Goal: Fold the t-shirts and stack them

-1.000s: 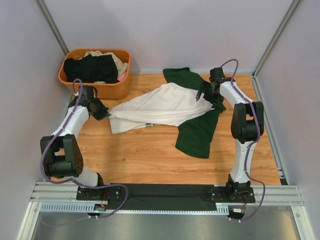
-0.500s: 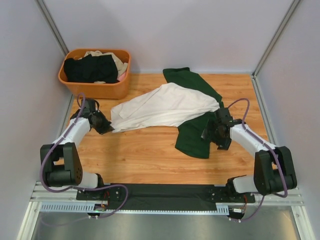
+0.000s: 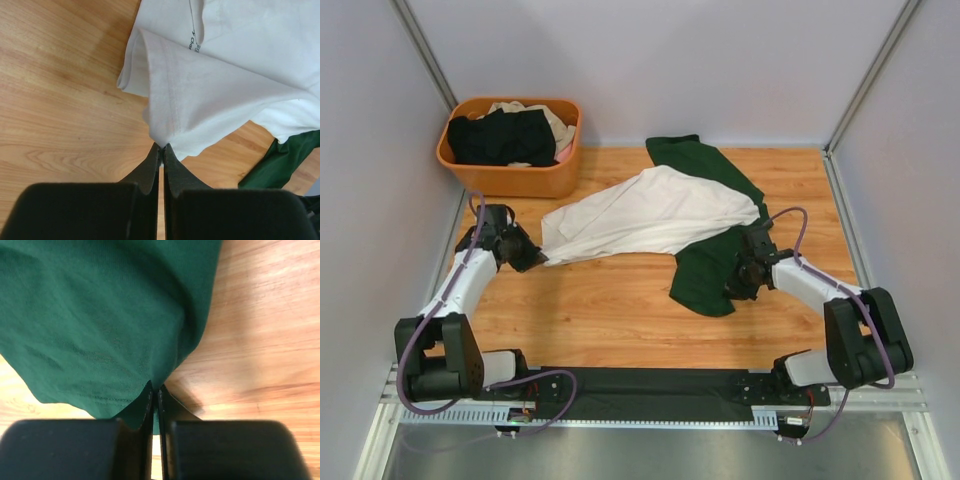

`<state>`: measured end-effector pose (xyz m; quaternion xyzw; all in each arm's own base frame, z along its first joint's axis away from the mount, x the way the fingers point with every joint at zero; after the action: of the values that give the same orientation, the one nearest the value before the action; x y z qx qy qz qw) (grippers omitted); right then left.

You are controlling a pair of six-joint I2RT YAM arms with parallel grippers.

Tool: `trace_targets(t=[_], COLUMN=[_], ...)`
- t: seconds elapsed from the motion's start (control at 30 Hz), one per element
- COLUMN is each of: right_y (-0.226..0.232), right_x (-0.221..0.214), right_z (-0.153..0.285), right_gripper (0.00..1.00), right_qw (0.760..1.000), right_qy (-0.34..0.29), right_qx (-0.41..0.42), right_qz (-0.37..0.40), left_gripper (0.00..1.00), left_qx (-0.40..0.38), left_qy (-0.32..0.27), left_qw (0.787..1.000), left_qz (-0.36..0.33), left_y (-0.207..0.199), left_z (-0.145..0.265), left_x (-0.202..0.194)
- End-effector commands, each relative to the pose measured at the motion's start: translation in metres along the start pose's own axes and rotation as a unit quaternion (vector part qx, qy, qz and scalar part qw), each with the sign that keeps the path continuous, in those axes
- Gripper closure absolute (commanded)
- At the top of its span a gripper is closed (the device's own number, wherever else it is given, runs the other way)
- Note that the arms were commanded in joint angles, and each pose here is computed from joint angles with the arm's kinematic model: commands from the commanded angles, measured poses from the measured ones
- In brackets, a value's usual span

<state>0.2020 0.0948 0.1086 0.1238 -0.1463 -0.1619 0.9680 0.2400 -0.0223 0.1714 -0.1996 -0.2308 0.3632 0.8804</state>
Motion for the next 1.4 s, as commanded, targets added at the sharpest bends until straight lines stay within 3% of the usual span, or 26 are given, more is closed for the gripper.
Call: trace_targets(t=[0.0,0.2,0.23,0.4,0.77,0.93,1.13,1.37], right_y=[0.005,-0.005,-0.004,-0.022,-0.042,-0.024,0.006,0.04], right_x=[0.001,-0.013,-0.015,-0.05,-0.09,-0.06,0.005,0.107], right_z=[0.009,0.078,0.099,0.154,0.197,0.194,0.199,0.16], right_gripper=[1.0,1.0,1.0,1.0,1.0,1.0,1.0,1.0], right_qw=[1.0,0.998,0.995,0.987,0.973,0.975,0.97,0.978], right_qy=[-0.014,-0.069,-0.102,-0.148,-0.187,-0.192,-0.241,-0.207], right_qx=[0.021,0.003,0.024,0.062,0.12,0.102,0.036,-0.006], right_qz=[0.007,-0.004,-0.008,-0.033,-0.069,-0.048,-0.026,-0.019], left_gripper=[1.0,1.0,1.0,1.0,1.0,1.0,1.0,1.0], left_qx=[-0.018,-0.033,-0.039,-0.059,-0.073,-0.057,-0.016,0.021], left_qy=[-0.011,-0.008,-0.009,-0.001,0.031,0.029,0.026,0.048], left_qw=[1.0,0.999,0.999,0.998,0.997,0.998,0.999,0.997], left_qz=[-0.014,-0.016,-0.019,-0.016,0.0,-0.01,-0.033,-0.053], left_y=[-0.002,0.002,0.004,0.015,0.04,0.032,0.014,-0.012], left_z=[0.012,0.037,0.045,0.067,0.083,0.078,0.063,0.027], left_x=[0.0,-0.015,-0.022,-0.045,-0.088,-0.074,-0.042,0.013])
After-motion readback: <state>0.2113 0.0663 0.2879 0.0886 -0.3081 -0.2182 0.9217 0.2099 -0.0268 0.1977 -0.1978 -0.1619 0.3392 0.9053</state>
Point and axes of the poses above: each gripper's point midway between its finger pads, its own z axis back along the fingers, its own y axis along the line the jaws close on, x = y × z, the point moved 10 cm from there along z, back along the fingers, and after that the axes turned 6 degrees about z, right-handed, at the moved point
